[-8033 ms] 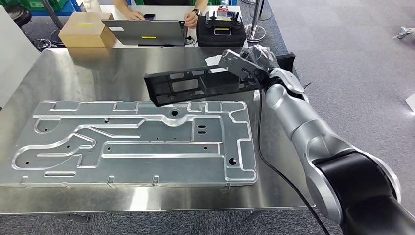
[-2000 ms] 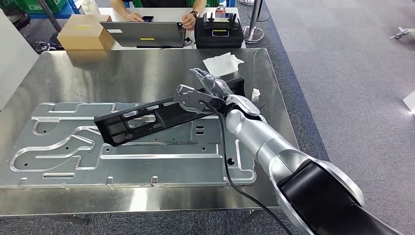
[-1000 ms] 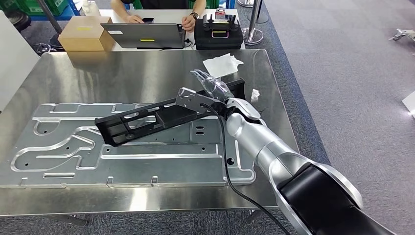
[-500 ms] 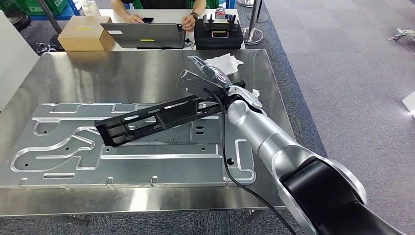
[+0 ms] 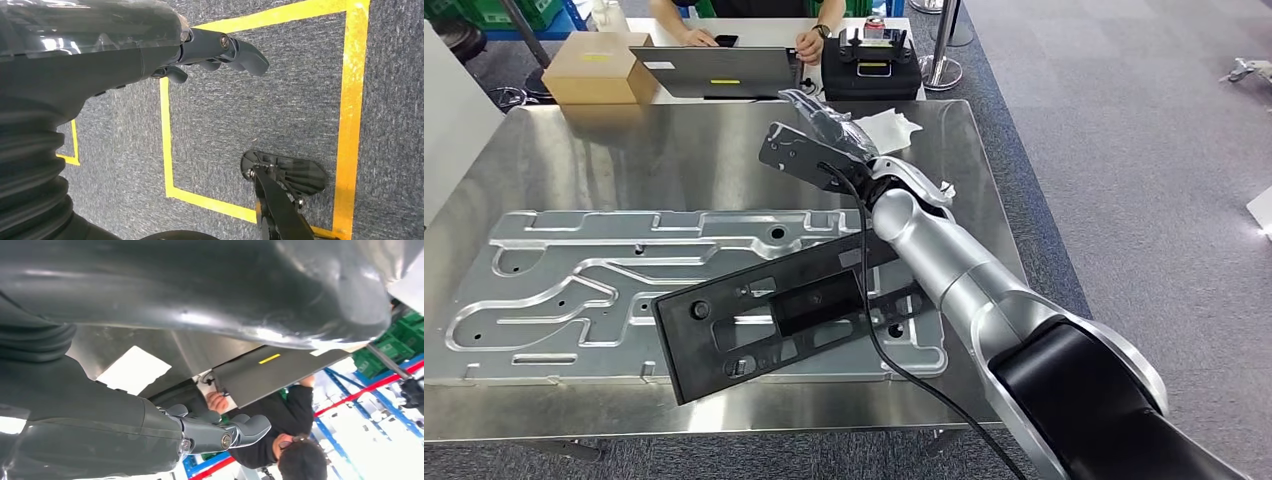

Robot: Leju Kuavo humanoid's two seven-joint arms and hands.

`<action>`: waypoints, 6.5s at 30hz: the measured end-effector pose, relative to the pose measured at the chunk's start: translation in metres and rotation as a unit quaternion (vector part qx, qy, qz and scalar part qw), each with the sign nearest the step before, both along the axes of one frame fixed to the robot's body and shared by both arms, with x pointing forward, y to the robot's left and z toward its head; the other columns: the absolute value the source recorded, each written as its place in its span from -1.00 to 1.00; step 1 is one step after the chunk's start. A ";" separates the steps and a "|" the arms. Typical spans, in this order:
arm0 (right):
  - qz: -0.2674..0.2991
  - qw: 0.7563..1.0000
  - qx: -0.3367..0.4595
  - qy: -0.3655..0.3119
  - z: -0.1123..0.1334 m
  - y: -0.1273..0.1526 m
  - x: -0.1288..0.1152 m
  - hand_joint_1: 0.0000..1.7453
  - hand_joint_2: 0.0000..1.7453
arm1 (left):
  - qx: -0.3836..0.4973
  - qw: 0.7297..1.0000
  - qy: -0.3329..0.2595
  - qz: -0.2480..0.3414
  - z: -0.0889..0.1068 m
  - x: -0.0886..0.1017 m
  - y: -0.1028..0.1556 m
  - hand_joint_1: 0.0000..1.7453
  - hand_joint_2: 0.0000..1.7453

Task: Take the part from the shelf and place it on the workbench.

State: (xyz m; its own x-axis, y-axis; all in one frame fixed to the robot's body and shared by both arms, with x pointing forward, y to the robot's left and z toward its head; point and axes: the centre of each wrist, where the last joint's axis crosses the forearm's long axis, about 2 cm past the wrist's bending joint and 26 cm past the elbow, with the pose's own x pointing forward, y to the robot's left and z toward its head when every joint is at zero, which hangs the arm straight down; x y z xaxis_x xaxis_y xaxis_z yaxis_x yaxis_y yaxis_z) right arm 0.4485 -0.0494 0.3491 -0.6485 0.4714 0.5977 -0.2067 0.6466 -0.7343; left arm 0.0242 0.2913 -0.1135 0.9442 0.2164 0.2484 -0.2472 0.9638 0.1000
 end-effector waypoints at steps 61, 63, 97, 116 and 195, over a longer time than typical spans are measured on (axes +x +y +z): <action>0.019 0.998 -0.042 0.041 -0.071 -0.001 -0.016 -1.00 -1.00 | -0.015 0.998 -0.018 0.060 0.001 0.007 -0.019 -1.00 -1.00; 0.019 0.998 -0.043 0.040 -0.069 0.001 -0.017 -1.00 -1.00 | -0.016 0.998 -0.018 0.063 0.001 0.010 -0.020 -1.00 -1.00; 0.022 0.997 -0.045 0.057 -0.085 0.001 -0.023 -1.00 -1.00 | -0.029 0.997 -0.025 0.067 0.003 0.022 -0.025 -1.00 -1.00; 0.017 0.997 -0.033 0.070 -0.114 -0.006 -0.031 -1.00 -1.00 | -0.029 0.997 -0.021 0.070 0.003 0.023 -0.024 -1.00 -1.00; 0.012 0.990 0.024 0.137 -0.181 0.000 -0.071 -1.00 -1.00 | -0.031 0.997 -0.023 0.064 0.003 0.021 -0.030 -1.00 -1.00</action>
